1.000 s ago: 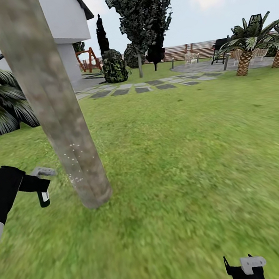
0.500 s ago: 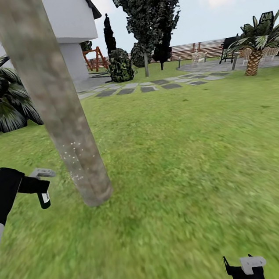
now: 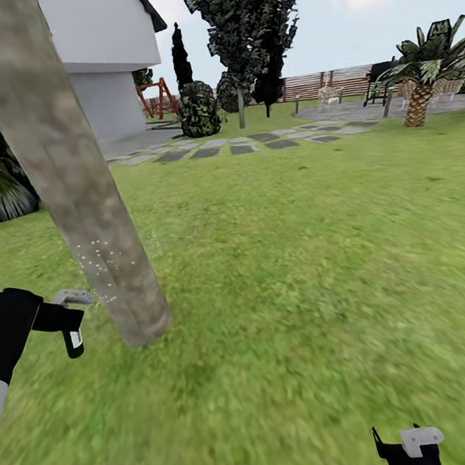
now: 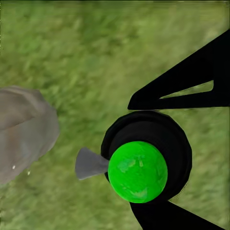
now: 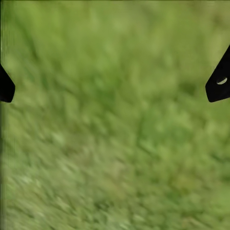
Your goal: In the garden, pick up the pesticide atomizer on the floor and spray pesticide onto both trees until each tree trunk is fully covered.
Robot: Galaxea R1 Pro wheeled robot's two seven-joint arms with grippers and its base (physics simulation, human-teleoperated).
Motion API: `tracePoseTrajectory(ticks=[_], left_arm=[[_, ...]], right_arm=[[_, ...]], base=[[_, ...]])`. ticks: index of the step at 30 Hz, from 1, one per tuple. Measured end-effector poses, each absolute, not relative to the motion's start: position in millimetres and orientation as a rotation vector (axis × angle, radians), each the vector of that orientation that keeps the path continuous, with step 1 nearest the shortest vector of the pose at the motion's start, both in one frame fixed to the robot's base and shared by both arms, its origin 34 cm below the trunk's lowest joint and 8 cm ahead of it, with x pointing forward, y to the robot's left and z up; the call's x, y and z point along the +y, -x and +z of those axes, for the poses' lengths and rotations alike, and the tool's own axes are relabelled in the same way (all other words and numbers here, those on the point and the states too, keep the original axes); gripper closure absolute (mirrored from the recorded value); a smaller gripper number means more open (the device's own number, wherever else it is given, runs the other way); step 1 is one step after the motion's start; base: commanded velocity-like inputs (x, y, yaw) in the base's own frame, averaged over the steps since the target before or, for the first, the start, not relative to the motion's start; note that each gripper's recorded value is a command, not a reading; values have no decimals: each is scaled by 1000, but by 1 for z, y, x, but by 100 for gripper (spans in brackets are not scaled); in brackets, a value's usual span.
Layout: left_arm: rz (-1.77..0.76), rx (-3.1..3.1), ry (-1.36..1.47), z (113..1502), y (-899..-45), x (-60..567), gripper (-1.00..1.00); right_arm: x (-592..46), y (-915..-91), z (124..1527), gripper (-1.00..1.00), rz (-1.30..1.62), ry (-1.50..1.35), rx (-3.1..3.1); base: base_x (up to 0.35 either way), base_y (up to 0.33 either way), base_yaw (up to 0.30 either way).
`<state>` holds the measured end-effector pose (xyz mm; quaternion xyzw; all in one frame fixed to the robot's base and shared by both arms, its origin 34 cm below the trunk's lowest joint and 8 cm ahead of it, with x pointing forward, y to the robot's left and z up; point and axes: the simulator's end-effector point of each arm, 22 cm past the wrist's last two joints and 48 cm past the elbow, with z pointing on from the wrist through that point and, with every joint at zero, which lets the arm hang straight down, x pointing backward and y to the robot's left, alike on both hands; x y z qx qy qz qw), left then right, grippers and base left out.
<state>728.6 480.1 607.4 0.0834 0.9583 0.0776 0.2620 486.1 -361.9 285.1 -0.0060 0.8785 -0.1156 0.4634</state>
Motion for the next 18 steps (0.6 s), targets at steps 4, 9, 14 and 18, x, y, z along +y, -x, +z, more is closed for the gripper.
tracePoseTrajectory(ticks=[4,9,14,18], left_arm=[[209,2609,-218,602,-726,482,100],[205,2612,-216,600,-725,482,100],[204,2612,-217,599,-725,482,100],[204,2614,-217,598,-725,481,100]], right_arm=[[-362,-486,285,-100,-284,15,2160],[-361,-486,285,-100,-282,14,2160],[-361,-486,285,-100,-282,15,2161],[-361,-486,285,-100,-282,14,2161]], base=[[76,-273,0],[6,-274,140],[0,-274,265],[0,-274,276]])
